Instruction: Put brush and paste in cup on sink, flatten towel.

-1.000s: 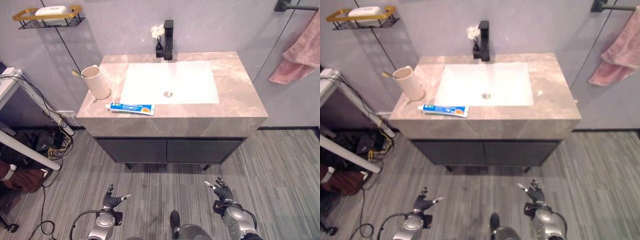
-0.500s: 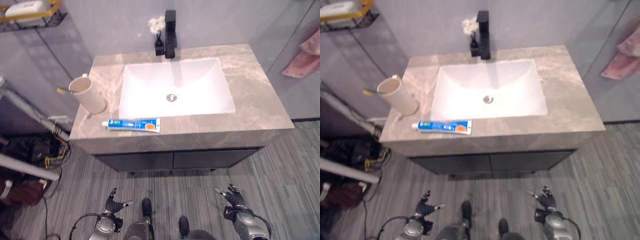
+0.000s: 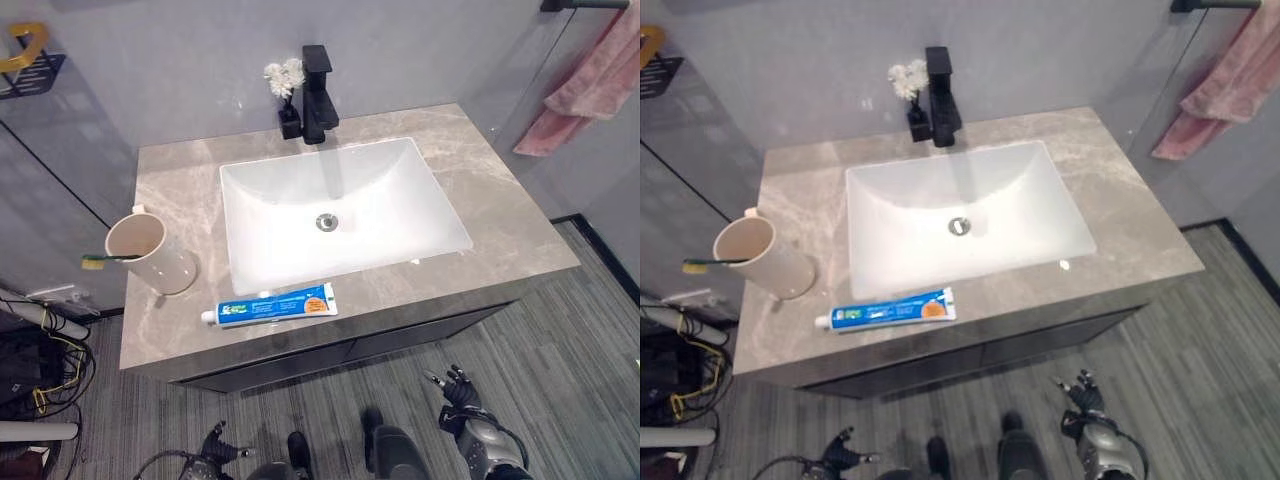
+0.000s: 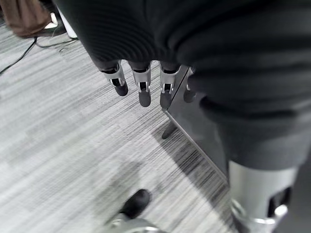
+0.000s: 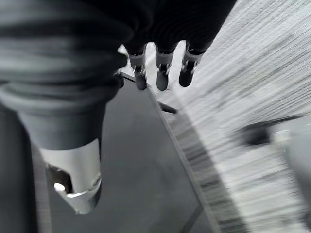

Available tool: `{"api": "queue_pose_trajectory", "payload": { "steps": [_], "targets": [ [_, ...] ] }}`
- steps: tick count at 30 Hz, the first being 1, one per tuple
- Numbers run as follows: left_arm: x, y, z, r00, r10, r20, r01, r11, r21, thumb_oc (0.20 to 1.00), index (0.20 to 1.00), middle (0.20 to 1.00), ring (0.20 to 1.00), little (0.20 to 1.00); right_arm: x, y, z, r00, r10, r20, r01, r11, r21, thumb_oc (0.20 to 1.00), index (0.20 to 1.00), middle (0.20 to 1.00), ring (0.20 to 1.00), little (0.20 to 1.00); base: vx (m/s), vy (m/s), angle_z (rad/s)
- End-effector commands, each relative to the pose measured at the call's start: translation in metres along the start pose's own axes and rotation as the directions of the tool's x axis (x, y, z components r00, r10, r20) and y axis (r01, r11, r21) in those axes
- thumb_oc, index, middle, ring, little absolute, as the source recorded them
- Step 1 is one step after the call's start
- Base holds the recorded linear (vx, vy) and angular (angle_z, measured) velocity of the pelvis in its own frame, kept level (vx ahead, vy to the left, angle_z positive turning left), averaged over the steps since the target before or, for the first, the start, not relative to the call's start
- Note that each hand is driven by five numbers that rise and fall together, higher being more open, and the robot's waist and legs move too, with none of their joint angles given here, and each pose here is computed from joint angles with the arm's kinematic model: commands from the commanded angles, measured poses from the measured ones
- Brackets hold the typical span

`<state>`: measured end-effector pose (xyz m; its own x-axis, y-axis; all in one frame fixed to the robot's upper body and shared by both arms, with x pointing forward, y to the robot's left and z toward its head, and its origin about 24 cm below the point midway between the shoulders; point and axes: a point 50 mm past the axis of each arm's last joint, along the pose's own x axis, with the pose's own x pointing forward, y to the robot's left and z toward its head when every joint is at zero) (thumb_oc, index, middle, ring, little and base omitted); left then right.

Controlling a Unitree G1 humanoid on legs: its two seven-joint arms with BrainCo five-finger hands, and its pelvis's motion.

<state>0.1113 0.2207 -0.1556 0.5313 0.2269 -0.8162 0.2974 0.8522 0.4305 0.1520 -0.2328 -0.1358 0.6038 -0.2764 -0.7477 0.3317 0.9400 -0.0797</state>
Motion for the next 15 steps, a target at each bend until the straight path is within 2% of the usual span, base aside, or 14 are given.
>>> {"api": "queue_pose_trajectory", "payload": {
  "steps": [1,5,6,9,11,12,13,15],
  "targets": [
    [-0.002,0.0,-0.005,1.0,0.001,0.003,-0.001,0.999,-0.042,1.0,1.0,1.0,1.0,1.0,0.003,-0.016,0.011,0.999,-0.015,0.036,0.018,0.996,-0.084,1.0,1.0,1.0,1.0,1.0,0.02,-0.024,0.22],
    [-0.004,0.005,-0.002,0.998,0.011,0.067,-0.008,0.999,-0.041,1.0,1.0,1.0,1.0,1.0,-0.001,-0.029,-0.007,0.998,-0.044,-0.037,0.037,0.986,-0.162,1.0,1.0,1.0,1.0,1.0,0.03,-0.086,0.26],
    [-0.006,0.015,0.01,0.984,0.027,0.179,-0.03,0.999,0.016,1.0,1.0,1.0,1.0,1.0,-0.004,-0.038,-0.017,0.994,-0.068,-0.083,0.047,0.972,-0.231,1.0,1.0,1.0,1.0,1.0,-0.03,-0.075,0.44],
    [-0.022,0.034,0.017,0.937,0.044,0.346,-0.089,0.989,0.116,1.0,1.0,1.0,1.0,1.0,-0.007,-0.048,-0.023,0.989,-0.116,-0.091,0.079,0.938,-0.339,1.0,1.0,1.0,1.0,1.0,-0.04,-0.076,0.49],
    [-0.04,0.038,0.013,0.899,-0.013,0.437,-0.09,0.973,0.214,1.0,1.0,1.0,1.0,1.0,-0.008,-0.052,-0.024,0.987,-0.139,-0.082,0.095,0.91,-0.403,1.0,1.0,1.0,1.0,1.0,-0.03,-0.032,0.58],
    [-0.04,0.038,0.013,0.899,-0.013,0.437,-0.09,0.973,0.214,1.0,1.0,1.0,1.0,1.0,-0.008,-0.052,-0.024,0.987,-0.139,-0.082,0.095,0.91,-0.403,1.0,1.0,1.0,1.0,1.0,-0.04,-0.015,0.22],
    [-0.059,0.05,0.021,0.839,-0.093,0.537,-0.109,0.937,0.332,1.0,1.0,1.0,1.0,1.0,-0.009,-0.059,-0.026,0.981,-0.17,-0.093,0.107,0.875,-0.471,1.0,1.0,1.0,1.0,1.0,-0.04,-0.008,0.2],
    [-0.076,0.067,0.023,0.804,-0.132,0.58,-0.136,0.909,0.395,1.0,1.0,1.0,1.0,1.0,-0.008,-0.058,-0.023,0.982,-0.168,-0.084,0.108,0.87,-0.481,1.0,1.0,1.0,1.0,1.0,-0.02,-0.003,0.28]
  ]
}}
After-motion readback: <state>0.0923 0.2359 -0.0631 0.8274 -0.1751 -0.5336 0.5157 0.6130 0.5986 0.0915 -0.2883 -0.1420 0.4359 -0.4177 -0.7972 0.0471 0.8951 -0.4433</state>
